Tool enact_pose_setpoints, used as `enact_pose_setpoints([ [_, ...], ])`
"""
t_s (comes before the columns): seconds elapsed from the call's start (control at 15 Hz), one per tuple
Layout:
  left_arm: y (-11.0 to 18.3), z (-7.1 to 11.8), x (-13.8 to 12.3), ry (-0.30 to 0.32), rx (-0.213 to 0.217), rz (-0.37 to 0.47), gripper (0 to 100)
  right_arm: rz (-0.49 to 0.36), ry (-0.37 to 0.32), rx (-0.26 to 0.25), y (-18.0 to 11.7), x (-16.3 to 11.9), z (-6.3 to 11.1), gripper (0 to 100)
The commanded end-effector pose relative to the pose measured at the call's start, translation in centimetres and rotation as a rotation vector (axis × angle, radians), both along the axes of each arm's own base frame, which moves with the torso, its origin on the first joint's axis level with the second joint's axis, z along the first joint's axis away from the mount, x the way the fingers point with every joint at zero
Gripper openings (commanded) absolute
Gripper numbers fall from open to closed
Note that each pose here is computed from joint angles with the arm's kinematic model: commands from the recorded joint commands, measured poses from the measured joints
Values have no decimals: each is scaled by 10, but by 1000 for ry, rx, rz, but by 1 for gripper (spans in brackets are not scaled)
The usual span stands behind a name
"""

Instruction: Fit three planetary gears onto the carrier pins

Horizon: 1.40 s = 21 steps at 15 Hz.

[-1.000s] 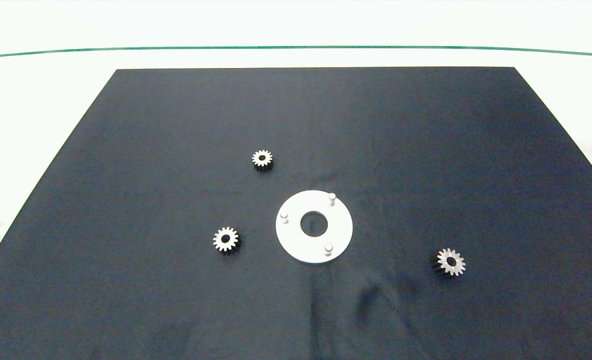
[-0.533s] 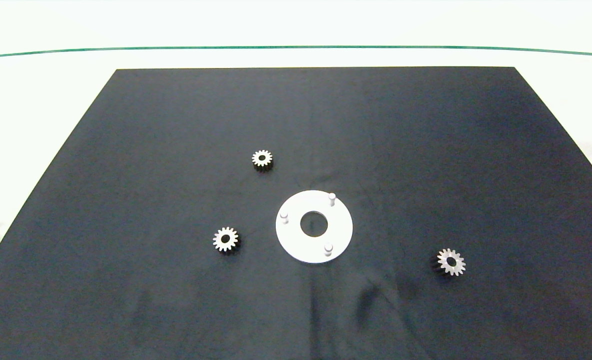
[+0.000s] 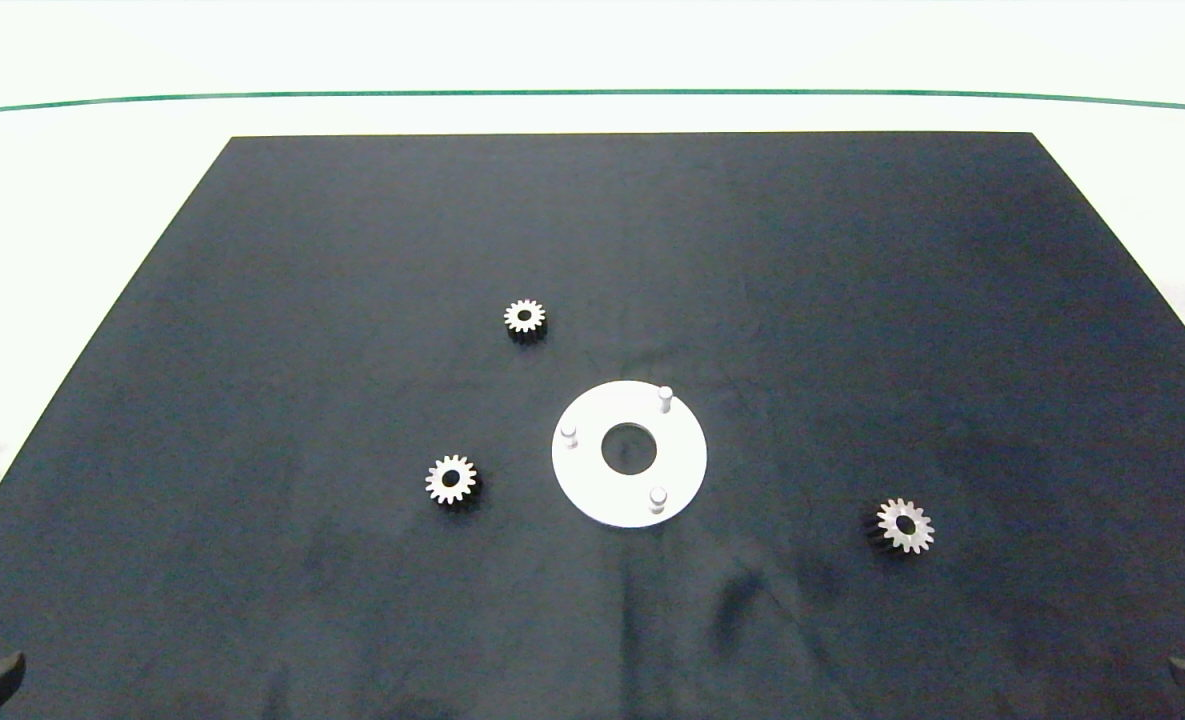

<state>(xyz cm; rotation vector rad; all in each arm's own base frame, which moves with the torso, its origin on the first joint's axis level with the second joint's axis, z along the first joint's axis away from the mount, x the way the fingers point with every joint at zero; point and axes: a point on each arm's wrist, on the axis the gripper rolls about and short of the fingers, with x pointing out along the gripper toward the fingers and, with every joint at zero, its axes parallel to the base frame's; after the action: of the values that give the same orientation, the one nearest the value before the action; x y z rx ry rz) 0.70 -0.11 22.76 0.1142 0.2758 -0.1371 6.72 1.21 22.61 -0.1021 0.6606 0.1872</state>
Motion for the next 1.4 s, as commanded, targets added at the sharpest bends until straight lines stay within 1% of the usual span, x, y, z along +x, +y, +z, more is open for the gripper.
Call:
enact_pose_setpoints([
  [0.07, -1, 3, 8, 27, 3, -7, 100, 17, 119, -21, 8, 43, 1, 100],
  [0.27, -2, 3, 12, 42, 7, -10, 100, 24, 160, -37, 13, 69, 3, 100],
  [0.6, -2, 3, 12, 38, 6, -21, 100, 32, 220, -49, 20, 103, -3, 100],
  [0.73, -2, 3, 11, 36, 6, -30, 100, 67, 221, -63, 26, 111, -7, 100],
  [0.93, -2, 3, 11, 36, 6, -32, 100, 135, 194, -70, 38, 113, -6, 100],
  [1.13, -2, 3, 11, 36, 6, -32, 100, 139, 204, -76, 44, 130, -6, 100],
  [1.27, -2, 3, 11, 36, 6, -32, 100, 146, 227, -83, 48, 141, -7, 100],
  [1.4, -2, 3, 11, 35, 7, -30, 100, 174, 237, -96, 55, 142, -11, 100],
])
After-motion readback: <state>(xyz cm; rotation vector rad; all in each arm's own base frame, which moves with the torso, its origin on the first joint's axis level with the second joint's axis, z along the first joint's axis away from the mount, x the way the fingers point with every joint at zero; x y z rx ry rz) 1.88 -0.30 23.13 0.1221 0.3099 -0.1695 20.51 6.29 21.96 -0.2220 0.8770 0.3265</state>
